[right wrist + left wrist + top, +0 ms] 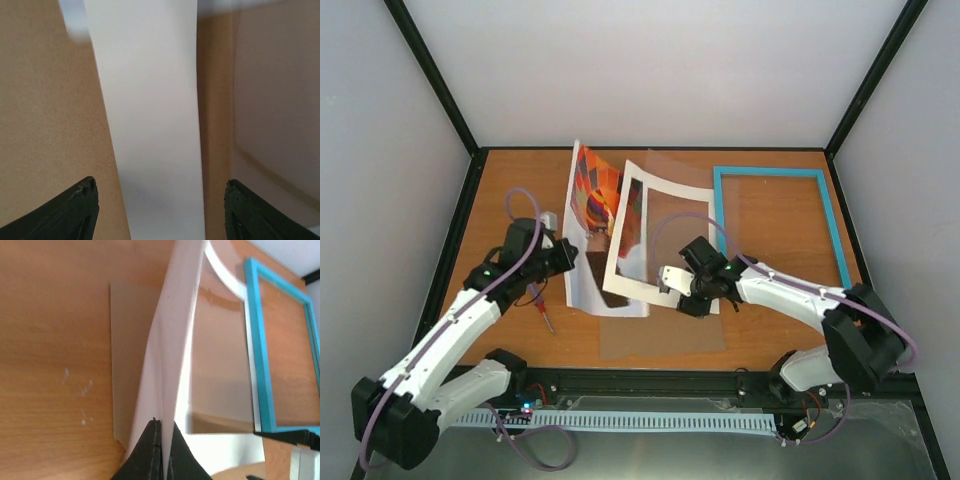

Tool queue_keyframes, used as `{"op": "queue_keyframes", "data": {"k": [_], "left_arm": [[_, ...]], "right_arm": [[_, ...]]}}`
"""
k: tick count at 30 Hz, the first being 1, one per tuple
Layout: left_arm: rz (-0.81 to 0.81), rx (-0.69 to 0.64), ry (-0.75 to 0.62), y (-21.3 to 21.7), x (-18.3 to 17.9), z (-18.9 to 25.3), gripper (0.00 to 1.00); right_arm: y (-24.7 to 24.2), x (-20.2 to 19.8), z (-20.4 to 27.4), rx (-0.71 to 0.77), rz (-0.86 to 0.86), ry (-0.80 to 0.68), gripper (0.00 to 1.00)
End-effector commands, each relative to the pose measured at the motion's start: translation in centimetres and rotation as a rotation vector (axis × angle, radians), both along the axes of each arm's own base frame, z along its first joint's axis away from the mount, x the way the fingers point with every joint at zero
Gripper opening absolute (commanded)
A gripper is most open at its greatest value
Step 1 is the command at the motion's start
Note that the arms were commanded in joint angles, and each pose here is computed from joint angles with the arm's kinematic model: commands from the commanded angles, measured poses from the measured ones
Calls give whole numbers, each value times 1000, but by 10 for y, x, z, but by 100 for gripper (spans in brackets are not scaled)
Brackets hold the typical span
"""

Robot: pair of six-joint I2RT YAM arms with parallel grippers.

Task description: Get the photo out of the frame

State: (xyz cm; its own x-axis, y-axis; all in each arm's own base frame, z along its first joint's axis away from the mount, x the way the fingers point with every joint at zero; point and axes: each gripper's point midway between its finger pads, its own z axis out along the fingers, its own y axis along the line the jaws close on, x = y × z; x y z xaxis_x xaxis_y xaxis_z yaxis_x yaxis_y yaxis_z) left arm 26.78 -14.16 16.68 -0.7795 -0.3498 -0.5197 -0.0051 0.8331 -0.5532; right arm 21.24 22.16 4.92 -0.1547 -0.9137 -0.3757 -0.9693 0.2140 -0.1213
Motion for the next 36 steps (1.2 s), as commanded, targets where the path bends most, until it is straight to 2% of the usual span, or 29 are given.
{"op": "queue_keyframes", "data": {"k": [1, 6, 14, 19, 23, 26, 31, 33, 36], "left_arm": [[116, 191, -163, 44, 5, 69, 1], [136, 195, -315, 50, 11, 139, 1], [128, 202, -426, 46, 24, 196, 1], [27, 138, -431, 19, 38, 193, 1], [-41, 82, -413, -4, 53, 177, 1], [-102, 10, -411, -27, 68, 172, 1], [-219, -131, -452, -72, 104, 189, 1], [-308, -203, -463, -96, 118, 200, 1], [-436, -326, -535, -125, 128, 240, 1]], "right_arm": [[-1, 11, 37, 62, -67, -69, 68], [-11, 25, 66, 154, -151, -113, 69], [-32, 41, 72, 202, -248, -114, 69], [-45, 54, 87, 256, -320, -120, 69], [-68, 74, 109, 336, -449, -116, 70], [-91, 90, 126, 416, -572, -100, 70], [-125, 106, 145, 532, -748, -56, 70], [-136, 109, 160, 614, -787, -37, 70], [-149, 110, 184, 749, -818, 7, 70]]}}
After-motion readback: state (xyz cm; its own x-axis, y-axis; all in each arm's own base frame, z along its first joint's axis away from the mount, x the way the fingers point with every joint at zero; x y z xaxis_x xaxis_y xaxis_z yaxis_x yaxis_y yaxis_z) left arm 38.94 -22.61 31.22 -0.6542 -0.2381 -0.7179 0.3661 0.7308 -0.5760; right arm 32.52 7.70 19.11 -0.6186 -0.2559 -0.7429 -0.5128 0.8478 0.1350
